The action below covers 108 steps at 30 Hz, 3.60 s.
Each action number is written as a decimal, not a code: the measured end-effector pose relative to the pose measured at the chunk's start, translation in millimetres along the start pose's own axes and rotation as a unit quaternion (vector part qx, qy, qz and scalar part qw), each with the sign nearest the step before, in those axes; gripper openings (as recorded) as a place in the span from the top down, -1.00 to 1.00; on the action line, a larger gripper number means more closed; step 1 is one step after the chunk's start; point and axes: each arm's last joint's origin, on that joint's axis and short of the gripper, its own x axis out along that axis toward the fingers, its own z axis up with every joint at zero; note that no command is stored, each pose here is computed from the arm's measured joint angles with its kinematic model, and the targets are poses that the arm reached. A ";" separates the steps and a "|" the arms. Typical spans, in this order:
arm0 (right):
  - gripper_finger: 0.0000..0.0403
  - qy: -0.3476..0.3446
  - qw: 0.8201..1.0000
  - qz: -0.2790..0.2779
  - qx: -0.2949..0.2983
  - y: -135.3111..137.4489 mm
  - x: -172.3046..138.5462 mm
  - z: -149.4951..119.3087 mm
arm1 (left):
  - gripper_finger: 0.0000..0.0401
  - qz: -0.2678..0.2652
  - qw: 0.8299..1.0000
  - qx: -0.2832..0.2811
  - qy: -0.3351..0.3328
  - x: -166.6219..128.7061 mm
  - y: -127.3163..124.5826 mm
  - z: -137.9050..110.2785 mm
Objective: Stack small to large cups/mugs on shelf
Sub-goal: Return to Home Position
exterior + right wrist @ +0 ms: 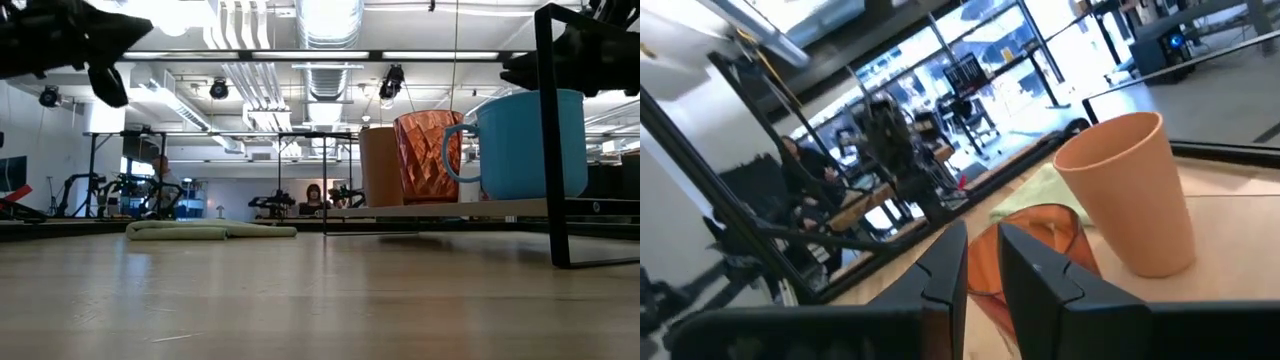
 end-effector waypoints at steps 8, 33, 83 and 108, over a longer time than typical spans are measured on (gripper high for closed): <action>0.73 -0.009 0.999 0.005 0.033 -8.9 5.4 -18.9 | 1.00 0.001 1.000 0.002 -0.001 -1.9 4.2 -14.1; 0.73 0.044 0.999 -0.005 -0.025 -11.3 9.1 -27.7 | 1.00 0.023 0.996 0.068 0.062 -2.3 8.1 -27.3; 0.73 0.056 0.998 -0.011 -0.029 -12.1 10.5 -30.0 | 1.00 0.022 0.995 0.069 0.064 -2.1 8.0 -27.6; 0.73 0.056 0.998 -0.011 -0.029 -12.1 10.5 -30.0 | 1.00 0.022 0.995 0.069 0.064 -2.1 8.0 -27.6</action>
